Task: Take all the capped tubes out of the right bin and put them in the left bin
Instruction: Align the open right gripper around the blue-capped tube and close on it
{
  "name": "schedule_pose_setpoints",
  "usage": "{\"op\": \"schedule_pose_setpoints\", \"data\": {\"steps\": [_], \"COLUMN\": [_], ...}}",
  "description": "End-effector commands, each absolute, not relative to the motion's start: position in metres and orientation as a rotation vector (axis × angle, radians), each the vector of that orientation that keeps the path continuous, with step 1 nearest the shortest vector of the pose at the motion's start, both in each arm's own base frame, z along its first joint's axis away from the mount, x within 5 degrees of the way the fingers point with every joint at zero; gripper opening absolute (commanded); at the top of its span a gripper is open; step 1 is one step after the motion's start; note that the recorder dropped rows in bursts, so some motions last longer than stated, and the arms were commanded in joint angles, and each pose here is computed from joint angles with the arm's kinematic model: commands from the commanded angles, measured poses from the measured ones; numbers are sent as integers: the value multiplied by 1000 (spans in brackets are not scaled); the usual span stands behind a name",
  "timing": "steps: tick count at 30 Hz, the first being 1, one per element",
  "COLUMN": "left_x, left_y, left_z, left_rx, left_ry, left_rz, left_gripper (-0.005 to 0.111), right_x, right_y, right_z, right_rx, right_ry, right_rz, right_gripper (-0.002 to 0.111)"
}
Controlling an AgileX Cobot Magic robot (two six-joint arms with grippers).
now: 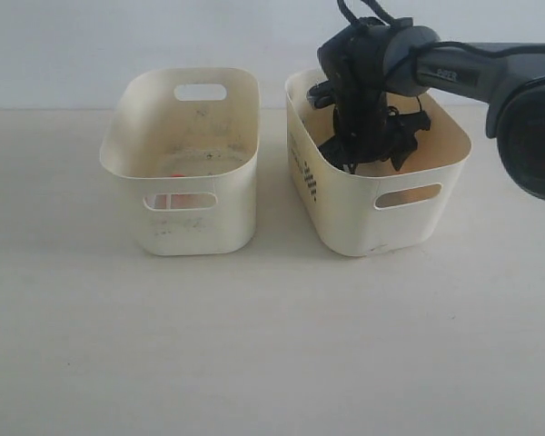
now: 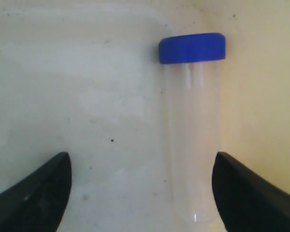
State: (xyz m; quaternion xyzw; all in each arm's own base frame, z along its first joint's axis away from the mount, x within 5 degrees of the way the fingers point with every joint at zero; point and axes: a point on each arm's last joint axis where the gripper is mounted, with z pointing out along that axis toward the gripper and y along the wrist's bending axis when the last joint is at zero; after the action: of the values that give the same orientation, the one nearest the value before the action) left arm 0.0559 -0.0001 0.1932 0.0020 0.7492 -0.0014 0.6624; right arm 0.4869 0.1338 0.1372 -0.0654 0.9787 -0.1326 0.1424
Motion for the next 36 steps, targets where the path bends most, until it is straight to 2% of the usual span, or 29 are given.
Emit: {"op": "schedule_pose_setpoints", "data": {"steps": [1,11,21,36], "left_x": [56,56,56,56], "left_y": [0,0,0,0], "left_z": [195,195,195,195], "left_rx": [-8,-8,-8,-8], "left_ry": [1686,1686,1686,1686], "left_rz": [-16,-16,-16,-16], "left_gripper": [4,4,4,4], "right_x": [489,488,489,497], "right_y": [131,142,143,132], "right_z": [129,125,155,162], "right_rx": [-195,-171,-166,-252], "right_ry": [2830,2861,2792,2672], "right_rz": [-396,-210,-166,-364], "right_gripper": [75,75,75,75]}}
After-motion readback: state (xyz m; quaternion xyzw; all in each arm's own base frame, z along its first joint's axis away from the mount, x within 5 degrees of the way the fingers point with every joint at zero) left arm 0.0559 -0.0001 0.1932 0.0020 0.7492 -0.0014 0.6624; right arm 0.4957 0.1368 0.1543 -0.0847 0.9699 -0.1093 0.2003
